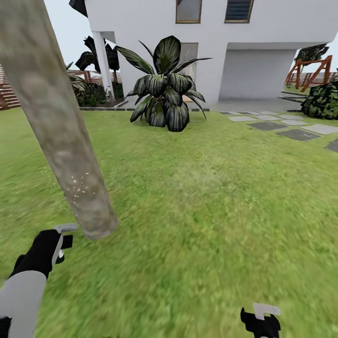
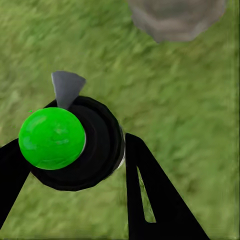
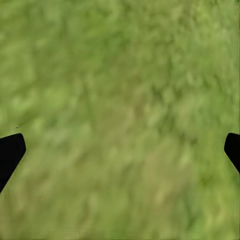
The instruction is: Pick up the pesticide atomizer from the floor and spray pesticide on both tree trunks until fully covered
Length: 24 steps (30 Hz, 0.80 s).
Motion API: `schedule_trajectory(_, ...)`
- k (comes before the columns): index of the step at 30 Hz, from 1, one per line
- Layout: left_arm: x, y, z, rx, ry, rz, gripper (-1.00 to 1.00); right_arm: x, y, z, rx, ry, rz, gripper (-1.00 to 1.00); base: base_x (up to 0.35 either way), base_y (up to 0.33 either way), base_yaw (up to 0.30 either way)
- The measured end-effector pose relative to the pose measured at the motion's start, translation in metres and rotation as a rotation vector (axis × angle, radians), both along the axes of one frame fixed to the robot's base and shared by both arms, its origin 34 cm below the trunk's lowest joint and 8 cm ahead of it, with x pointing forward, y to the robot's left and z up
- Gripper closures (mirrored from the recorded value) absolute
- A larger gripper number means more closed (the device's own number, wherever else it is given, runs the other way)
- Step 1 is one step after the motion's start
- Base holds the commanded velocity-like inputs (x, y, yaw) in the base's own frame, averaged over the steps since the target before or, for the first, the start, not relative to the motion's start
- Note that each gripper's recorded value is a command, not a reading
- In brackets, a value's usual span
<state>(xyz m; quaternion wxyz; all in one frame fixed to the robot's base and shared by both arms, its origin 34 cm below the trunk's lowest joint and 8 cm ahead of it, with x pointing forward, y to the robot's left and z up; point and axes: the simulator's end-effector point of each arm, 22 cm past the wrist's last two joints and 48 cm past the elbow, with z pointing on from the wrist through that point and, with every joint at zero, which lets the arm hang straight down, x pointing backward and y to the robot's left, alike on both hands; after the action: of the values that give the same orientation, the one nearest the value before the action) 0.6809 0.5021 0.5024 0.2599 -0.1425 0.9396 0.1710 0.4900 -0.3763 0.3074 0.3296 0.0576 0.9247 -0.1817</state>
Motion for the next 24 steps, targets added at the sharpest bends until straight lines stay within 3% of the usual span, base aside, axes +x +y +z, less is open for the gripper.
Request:
schedule_trajectory(2,0.01,-0.027,-0.003,-0.021,-0.019,-0.029,1.0,0.0,0.0,0.0,0.0,-0.001,0.0,-1.0,0.246,-0.098,0.053)
schedule_trajectory(5,0.012,-0.035,-0.004,-0.018,-0.02,-0.042,1.0,0.0,-0.001,0.001,-0.002,-0.001,0.0,-1.0,0.274,-0.115,0.015)
schedule_trajectory(12,-0.007,0.003,-0.004,0.069,0.0,0.019,1.0,0.0,-0.001,0.0,-0.001,0.0,0.0,-1.0,0.285,-0.127,0.001)
schedule_trajectory(17,-0.006,-0.007,-0.009,0.046,-0.001,0.013,1.0,0.0,-0.001,0.0,-0.001,0.0,0.001,-1.0,0.224,-0.192,0.04)
schedule_trajectory(24,-0.006,-0.007,-0.009,0.046,-0.001,0.014,1.0,0.0,0.0,0.0,0.001,0.0,0.001,-1.0,0.055,-0.266,0.251)
